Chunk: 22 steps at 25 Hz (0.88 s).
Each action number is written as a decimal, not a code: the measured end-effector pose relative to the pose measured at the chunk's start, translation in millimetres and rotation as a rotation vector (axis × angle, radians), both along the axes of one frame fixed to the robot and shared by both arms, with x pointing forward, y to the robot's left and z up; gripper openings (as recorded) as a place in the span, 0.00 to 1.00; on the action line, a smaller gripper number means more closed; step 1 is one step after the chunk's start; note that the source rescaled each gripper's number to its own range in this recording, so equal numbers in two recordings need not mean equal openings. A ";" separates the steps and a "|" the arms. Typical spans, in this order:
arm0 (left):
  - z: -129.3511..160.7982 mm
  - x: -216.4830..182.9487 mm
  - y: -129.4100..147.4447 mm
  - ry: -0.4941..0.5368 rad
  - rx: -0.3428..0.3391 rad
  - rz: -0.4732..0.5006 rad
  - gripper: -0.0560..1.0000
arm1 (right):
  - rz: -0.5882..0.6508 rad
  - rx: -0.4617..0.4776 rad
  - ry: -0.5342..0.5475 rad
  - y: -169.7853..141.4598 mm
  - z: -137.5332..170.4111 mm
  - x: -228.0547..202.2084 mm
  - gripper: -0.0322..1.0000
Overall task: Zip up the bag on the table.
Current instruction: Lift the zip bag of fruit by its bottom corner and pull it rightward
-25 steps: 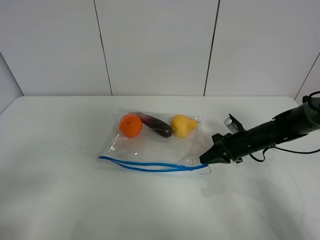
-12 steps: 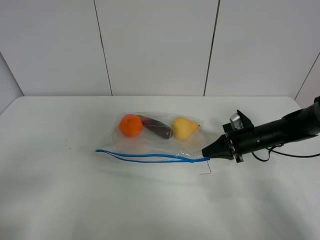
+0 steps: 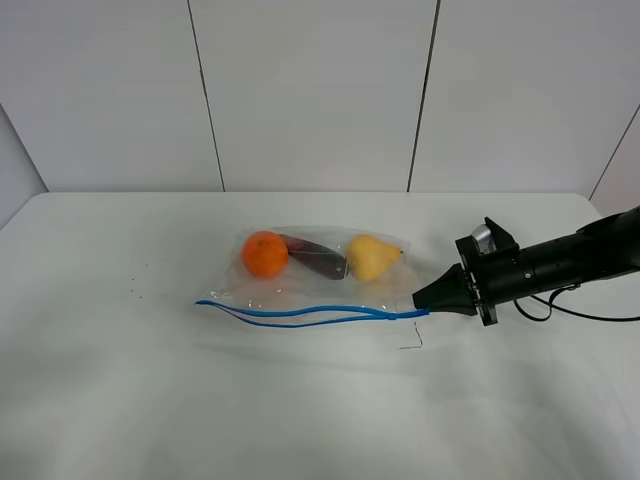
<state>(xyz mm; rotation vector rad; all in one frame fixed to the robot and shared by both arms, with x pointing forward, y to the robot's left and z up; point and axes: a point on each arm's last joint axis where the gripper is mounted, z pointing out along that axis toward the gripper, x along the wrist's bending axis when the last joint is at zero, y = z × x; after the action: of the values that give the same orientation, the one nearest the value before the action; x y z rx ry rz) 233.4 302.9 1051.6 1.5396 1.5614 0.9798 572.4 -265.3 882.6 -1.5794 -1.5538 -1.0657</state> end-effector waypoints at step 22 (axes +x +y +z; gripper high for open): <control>0.0 0.0 0.5 0.000 0.005 0.004 1.00 | -0.001 -0.061 -0.069 -2.1 56.0 8.3 0.03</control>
<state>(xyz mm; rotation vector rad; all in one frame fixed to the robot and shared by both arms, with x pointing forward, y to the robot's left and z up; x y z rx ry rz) 233.4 303.4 1051.7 1.5410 1.5632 0.9865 580.8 -267.4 938.6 -1.5987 -1.6459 -1.0938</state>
